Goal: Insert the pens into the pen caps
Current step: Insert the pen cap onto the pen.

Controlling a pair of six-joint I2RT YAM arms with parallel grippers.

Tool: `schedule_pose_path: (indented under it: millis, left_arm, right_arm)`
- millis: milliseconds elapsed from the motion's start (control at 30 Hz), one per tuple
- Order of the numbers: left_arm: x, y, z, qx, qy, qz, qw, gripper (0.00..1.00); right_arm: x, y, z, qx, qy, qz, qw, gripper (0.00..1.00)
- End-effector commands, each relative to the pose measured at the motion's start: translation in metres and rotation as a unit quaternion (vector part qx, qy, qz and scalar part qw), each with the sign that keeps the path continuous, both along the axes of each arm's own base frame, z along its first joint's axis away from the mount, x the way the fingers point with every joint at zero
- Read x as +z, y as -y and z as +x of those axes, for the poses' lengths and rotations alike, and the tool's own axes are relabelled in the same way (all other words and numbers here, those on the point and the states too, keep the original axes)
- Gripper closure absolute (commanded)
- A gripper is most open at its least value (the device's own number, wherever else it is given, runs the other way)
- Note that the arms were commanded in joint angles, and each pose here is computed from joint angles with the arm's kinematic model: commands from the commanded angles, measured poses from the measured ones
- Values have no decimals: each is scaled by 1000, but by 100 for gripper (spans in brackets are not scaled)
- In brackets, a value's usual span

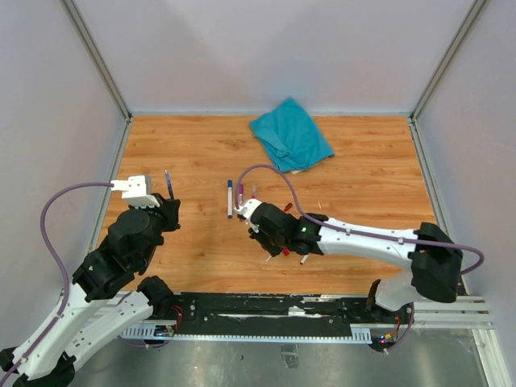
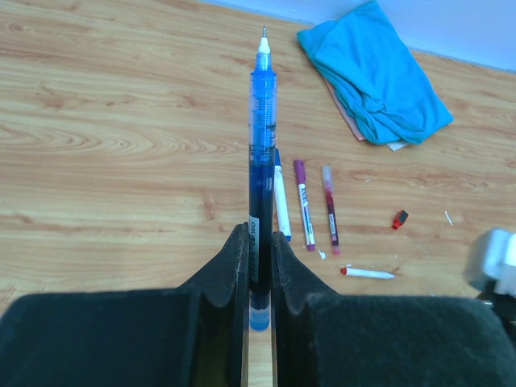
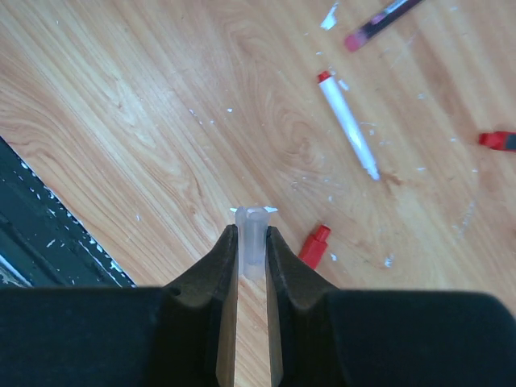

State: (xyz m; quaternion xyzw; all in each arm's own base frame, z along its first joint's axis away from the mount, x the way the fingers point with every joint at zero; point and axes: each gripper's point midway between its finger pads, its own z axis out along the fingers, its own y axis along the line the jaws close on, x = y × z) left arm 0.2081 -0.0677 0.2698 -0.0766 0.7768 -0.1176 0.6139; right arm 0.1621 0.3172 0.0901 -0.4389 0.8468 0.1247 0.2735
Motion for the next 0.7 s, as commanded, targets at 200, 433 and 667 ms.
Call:
schedule_pose_path:
  millis: [200,433,667]
  left_arm:
    - [3,0,3,5,6,-3,1000,99]
    - [0,3,4,0,1,1,1000,100]
    - [0,5,6,-2,-2,4,1000,100]
  right_arm:
    - [33,18,29,-23,105,79,991,99]
    - [48,18,18,7,7,174,985,99]
    - [56,31,29,-20,-13,243,970,97]
